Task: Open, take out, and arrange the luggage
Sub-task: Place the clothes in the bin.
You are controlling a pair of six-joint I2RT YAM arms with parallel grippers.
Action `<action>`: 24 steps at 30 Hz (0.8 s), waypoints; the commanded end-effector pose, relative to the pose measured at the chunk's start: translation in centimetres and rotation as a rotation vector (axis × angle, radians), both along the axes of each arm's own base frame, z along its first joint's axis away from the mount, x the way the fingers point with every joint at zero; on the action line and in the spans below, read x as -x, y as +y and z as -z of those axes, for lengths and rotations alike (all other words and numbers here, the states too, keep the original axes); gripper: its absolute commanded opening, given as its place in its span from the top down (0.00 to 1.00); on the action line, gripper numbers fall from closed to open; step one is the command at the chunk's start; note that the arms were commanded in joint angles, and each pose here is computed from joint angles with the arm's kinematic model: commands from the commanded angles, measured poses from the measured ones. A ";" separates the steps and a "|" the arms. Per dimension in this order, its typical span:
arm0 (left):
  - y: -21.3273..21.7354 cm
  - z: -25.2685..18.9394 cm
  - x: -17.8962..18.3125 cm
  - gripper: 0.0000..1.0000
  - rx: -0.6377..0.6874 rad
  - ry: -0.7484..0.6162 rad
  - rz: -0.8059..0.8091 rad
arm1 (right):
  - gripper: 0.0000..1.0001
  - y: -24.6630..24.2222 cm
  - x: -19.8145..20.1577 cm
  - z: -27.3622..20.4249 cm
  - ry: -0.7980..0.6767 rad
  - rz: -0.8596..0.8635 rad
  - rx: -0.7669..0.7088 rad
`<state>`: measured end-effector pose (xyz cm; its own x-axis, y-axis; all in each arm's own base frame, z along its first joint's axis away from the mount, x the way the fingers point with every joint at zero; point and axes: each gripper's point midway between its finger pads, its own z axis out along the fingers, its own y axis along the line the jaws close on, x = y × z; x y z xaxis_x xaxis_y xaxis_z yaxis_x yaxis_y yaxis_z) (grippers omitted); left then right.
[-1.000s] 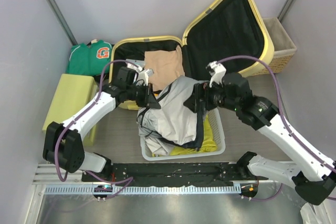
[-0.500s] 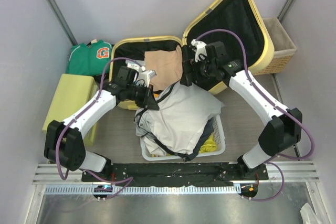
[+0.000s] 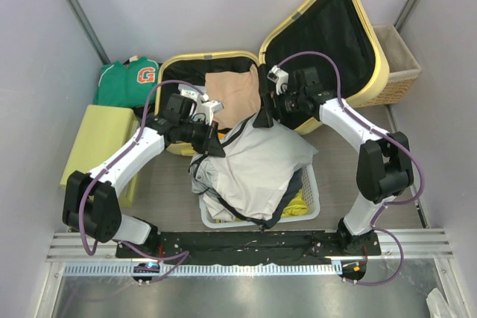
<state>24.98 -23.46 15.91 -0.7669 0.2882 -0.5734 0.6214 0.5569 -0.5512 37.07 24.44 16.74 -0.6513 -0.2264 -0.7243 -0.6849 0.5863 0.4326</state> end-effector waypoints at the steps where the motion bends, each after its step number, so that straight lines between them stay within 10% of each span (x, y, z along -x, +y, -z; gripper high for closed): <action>1: 0.4 -1.3 0.2 1.00 -0.006 -0.025 0.014 | 0.05 1.9 1.2 -0.7 0.002 -0.136 -0.111; 3: 0.5 -1.4 -0.1 1.00 -0.012 -0.036 0.005 | 0.14 2.3 2.3 -1.1 0.035 -0.173 -0.156; 10: 0.5 -2.9 -1.0 1.00 0.004 -0.078 -0.041 | 0.95 2.3 5.6 -4.6 0.072 -0.191 -0.250; 24: -2.6 -14.3 2.2 1.00 0.236 -0.062 -0.009 | 0.99 -1.6 12.2 -16.4 -0.081 0.091 -0.330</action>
<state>24.58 -24.98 24.86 -0.7394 0.1837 -0.6477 0.6392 0.4937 -0.5896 27.85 22.75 30.63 -0.5346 0.0185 -0.8449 -0.7223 0.5090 0.4682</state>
